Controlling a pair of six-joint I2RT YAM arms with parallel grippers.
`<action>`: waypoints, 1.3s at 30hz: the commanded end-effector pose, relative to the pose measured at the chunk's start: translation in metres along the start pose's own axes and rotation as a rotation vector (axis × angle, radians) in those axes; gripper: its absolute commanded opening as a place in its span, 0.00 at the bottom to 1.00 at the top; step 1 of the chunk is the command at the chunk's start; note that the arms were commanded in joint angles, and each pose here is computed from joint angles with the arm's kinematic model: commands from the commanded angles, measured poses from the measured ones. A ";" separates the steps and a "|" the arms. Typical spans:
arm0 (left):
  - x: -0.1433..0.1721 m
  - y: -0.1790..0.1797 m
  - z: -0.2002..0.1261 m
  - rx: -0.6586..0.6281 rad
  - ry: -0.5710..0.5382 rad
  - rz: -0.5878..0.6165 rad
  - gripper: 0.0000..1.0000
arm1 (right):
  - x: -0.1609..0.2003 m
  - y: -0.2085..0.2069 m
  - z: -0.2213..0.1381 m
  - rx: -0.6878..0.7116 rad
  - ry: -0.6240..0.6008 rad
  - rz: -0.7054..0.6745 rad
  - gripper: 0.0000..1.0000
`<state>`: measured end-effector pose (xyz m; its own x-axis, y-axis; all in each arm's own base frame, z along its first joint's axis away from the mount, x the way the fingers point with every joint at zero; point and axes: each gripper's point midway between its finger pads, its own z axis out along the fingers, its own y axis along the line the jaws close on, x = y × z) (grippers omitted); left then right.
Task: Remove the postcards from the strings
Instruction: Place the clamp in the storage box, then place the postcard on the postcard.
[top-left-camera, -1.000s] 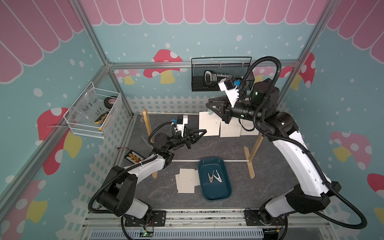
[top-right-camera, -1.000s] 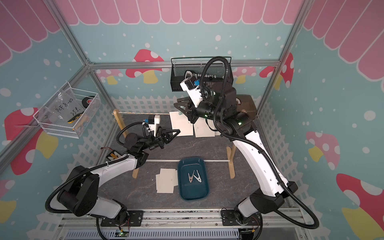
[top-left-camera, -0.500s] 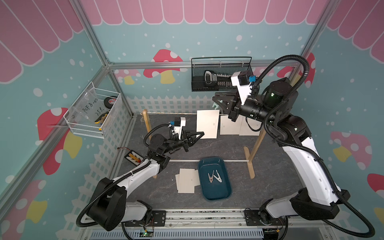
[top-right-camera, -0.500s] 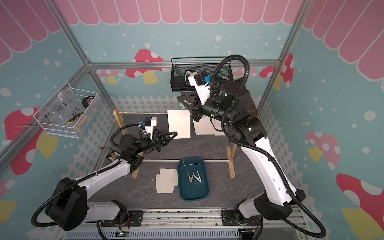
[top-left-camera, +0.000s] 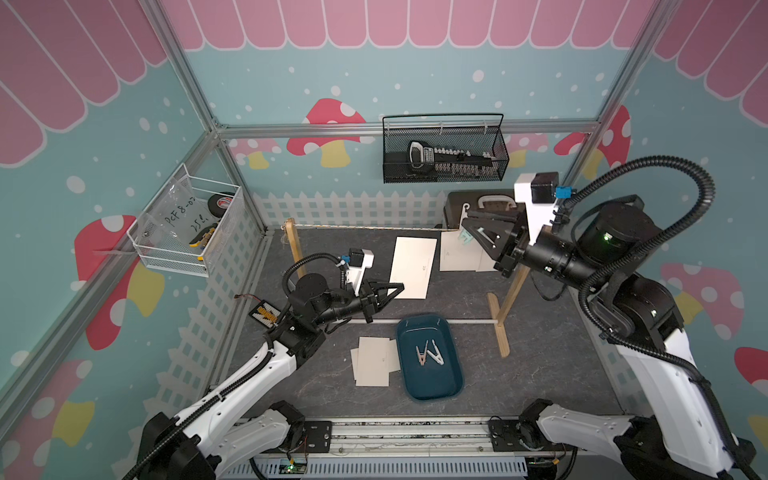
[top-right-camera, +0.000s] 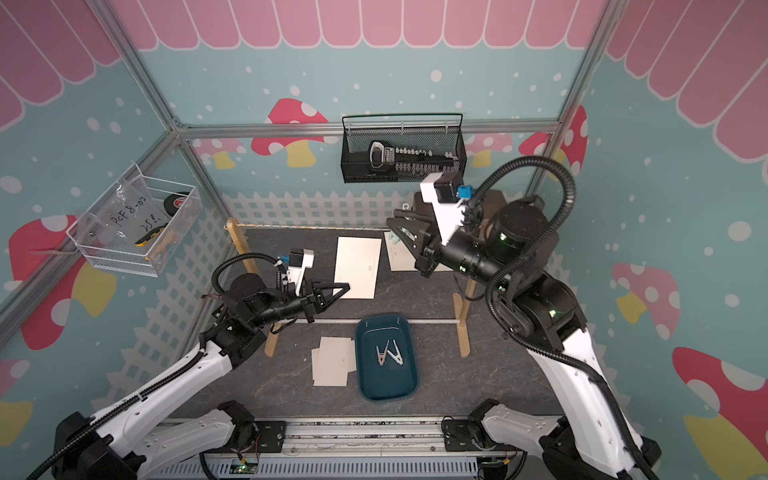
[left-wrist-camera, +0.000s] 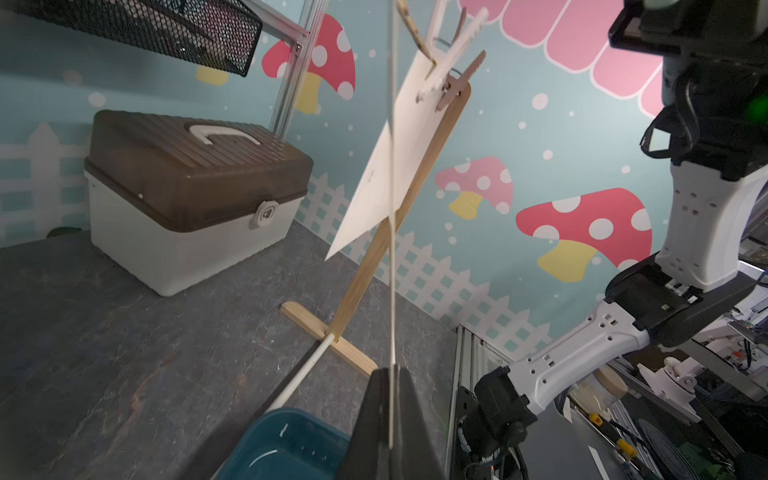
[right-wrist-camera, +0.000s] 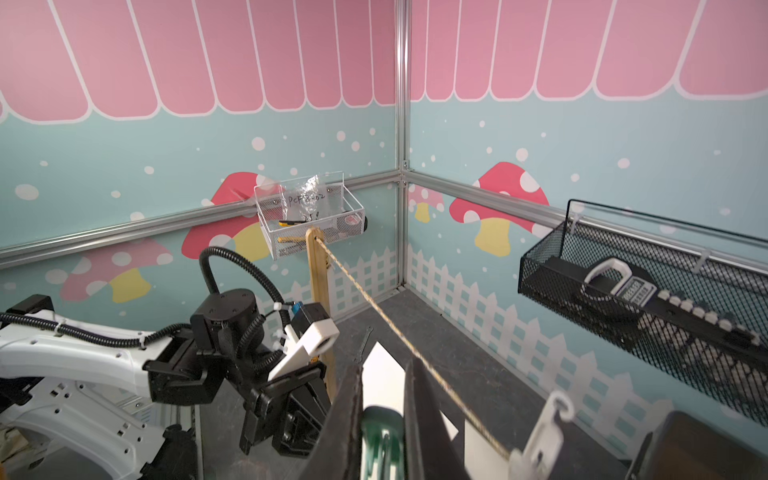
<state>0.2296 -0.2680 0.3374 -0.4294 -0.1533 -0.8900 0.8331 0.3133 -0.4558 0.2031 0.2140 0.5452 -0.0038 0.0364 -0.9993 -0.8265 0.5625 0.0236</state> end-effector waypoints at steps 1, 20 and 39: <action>0.034 0.012 -0.017 -0.147 0.112 -0.084 0.00 | 0.040 0.002 -0.017 0.025 0.089 0.062 0.00; 0.159 0.052 -0.088 -0.518 0.256 -0.630 0.00 | 0.261 -0.011 -0.036 0.212 0.252 0.399 0.00; 0.259 0.089 -0.120 -0.752 0.401 -0.827 0.00 | 0.383 0.019 0.014 0.246 0.472 0.372 0.00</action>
<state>0.1479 -0.1689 0.0719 -0.9389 -0.2815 -0.1978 -0.0850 0.7468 -0.6596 0.1879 0.2444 0.1596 -0.5655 -0.1377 -0.8132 -0.5918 0.7545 0.2837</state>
